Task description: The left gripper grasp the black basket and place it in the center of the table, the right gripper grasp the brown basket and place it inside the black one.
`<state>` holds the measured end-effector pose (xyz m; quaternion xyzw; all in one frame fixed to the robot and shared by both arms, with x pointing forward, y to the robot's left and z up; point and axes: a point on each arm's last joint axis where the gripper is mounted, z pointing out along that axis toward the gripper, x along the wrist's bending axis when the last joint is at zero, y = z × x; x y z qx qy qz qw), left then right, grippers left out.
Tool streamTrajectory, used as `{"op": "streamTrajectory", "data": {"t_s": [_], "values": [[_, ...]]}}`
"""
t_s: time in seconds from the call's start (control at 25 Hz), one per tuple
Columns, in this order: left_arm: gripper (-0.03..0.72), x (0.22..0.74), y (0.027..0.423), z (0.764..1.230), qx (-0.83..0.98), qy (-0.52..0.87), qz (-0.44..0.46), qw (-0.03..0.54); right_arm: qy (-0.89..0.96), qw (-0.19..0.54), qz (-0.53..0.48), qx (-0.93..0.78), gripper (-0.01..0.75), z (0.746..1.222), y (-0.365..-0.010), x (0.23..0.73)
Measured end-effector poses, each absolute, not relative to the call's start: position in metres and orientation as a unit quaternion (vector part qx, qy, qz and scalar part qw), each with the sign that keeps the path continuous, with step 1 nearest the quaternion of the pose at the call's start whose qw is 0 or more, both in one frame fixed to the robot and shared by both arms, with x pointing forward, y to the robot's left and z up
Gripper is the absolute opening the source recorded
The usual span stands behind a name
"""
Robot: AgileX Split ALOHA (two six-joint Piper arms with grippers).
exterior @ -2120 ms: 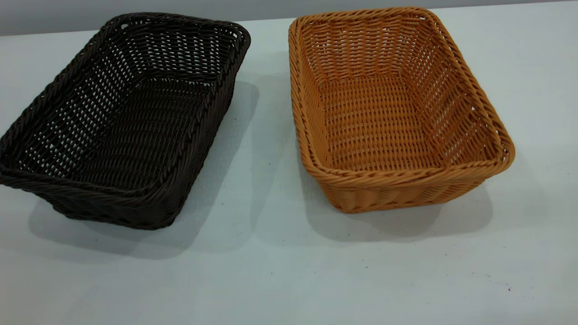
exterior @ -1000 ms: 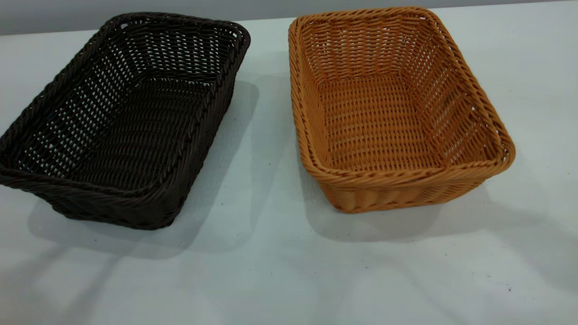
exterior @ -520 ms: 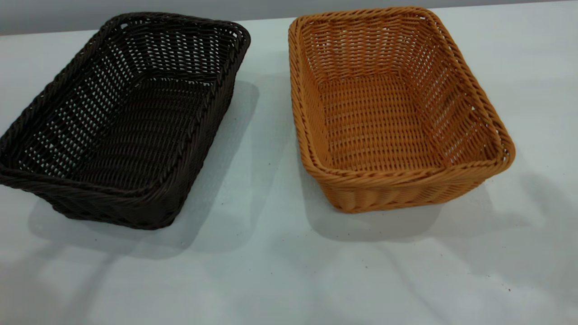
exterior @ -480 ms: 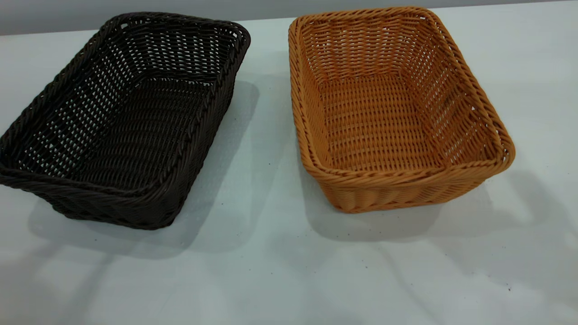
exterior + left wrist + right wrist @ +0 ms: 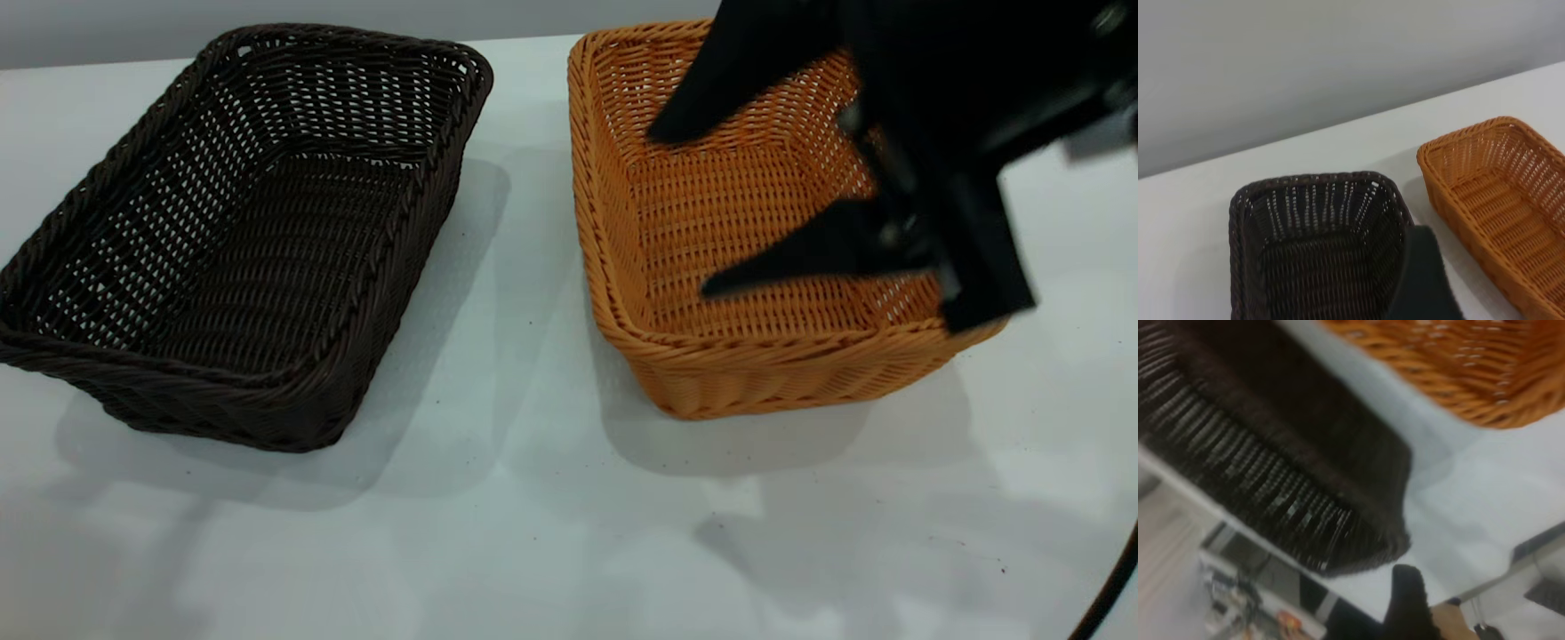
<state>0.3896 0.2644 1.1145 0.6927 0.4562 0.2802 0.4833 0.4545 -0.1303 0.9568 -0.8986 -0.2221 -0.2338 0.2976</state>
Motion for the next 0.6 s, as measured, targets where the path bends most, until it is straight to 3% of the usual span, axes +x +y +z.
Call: {"op": "streamTrajectory", "data": {"t_s": [0.6], "values": [[0.435, 0.415, 0.268, 1.099, 0.693, 0.487, 0.265, 0.461, -0.118, 0.273, -0.234, -0.925, 0.511, 0.944, -0.131, 0.465]]}}
